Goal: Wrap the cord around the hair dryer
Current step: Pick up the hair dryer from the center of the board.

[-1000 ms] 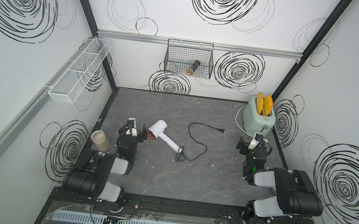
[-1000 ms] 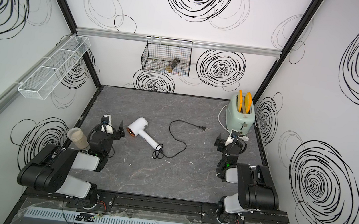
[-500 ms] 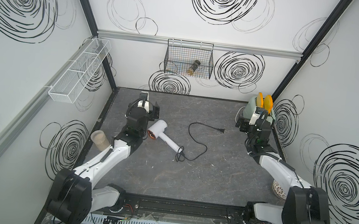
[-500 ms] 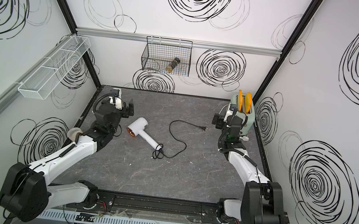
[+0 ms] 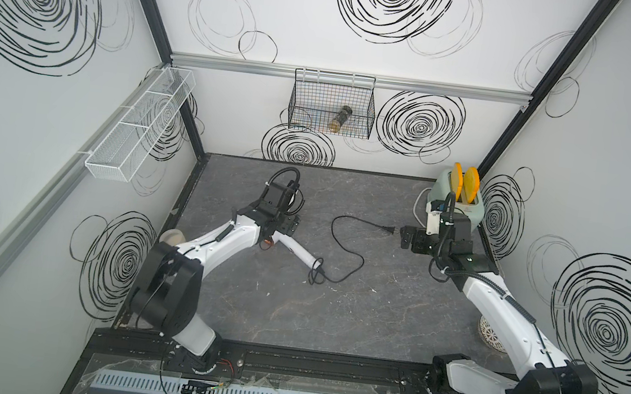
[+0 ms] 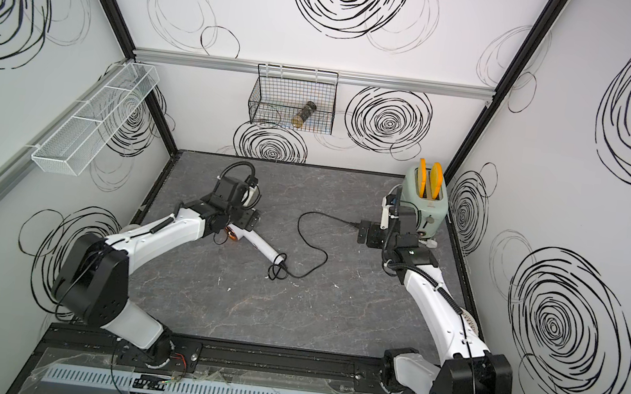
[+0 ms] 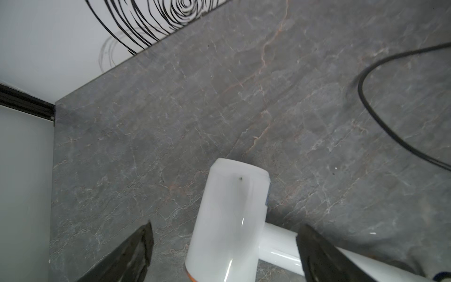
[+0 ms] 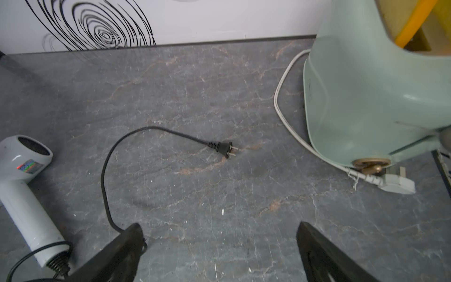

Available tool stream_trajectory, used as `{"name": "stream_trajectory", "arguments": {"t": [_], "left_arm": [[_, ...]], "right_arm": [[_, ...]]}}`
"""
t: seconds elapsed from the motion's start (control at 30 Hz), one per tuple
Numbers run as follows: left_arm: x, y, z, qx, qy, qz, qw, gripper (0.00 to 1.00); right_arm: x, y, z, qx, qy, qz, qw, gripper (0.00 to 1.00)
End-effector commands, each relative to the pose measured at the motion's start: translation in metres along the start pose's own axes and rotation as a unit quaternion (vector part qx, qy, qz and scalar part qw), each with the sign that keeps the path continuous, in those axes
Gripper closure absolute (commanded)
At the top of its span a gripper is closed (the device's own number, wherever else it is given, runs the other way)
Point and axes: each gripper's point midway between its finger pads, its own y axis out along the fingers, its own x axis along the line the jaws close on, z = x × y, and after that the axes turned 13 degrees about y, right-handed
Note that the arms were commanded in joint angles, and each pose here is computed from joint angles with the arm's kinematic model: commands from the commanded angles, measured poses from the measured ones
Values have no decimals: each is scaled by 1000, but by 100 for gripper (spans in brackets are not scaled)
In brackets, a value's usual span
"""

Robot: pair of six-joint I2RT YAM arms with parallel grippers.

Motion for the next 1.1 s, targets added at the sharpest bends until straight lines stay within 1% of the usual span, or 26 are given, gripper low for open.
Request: {"name": "stream_trajectory", "arguments": {"t": [0.0, 0.07, 0.17, 0.23, 0.33, 0.43, 0.53, 0.63, 0.77, 0.93, 1.0, 1.07], "left_arm": [[-1, -8, 0, 22, 16, 33, 999, 4], [-11, -5, -2, 32, 12, 67, 997, 4], [-19, 6, 2, 60, 32, 75, 995, 4], [-20, 12, 5, 71, 33, 82, 994, 4], [-12, 19, 11, 92, 30, 71, 993, 4], [-6, 26, 19, 116, 23, 74, 990, 4], [-5, 33, 24, 132, 30, 67, 988, 4], [-3, 42, 24, 138, 39, 61, 988, 4], [-4, 53, 21, 142, 41, 74, 986, 4], [-11, 71, 33, 171, 44, 92, 980, 4], [-11, 73, 37, 176, 39, 95, 979, 0], [-10, 73, 37, 173, 37, 93, 980, 3]], "right_arm": [[-11, -5, 16, 36, 9, 28, 999, 0], [-12, -4, 16, 39, 12, 27, 999, 0], [-12, -1, 16, 44, 12, 29, 999, 0], [-13, -1, 16, 44, 12, 34, 998, 0], [-15, -3, 16, 42, 12, 38, 998, 0], [-15, -4, 17, 44, 15, 37, 998, 0], [-16, -2, 20, 47, 16, 37, 998, 0], [-18, -2, 20, 46, 16, 42, 998, 0], [-20, -3, 21, 44, 15, 46, 998, 0], [-23, -3, 21, 41, 16, 49, 998, 0], [-23, -4, 21, 41, 16, 48, 998, 0], [-22, -4, 20, 39, 14, 46, 998, 0]]}}
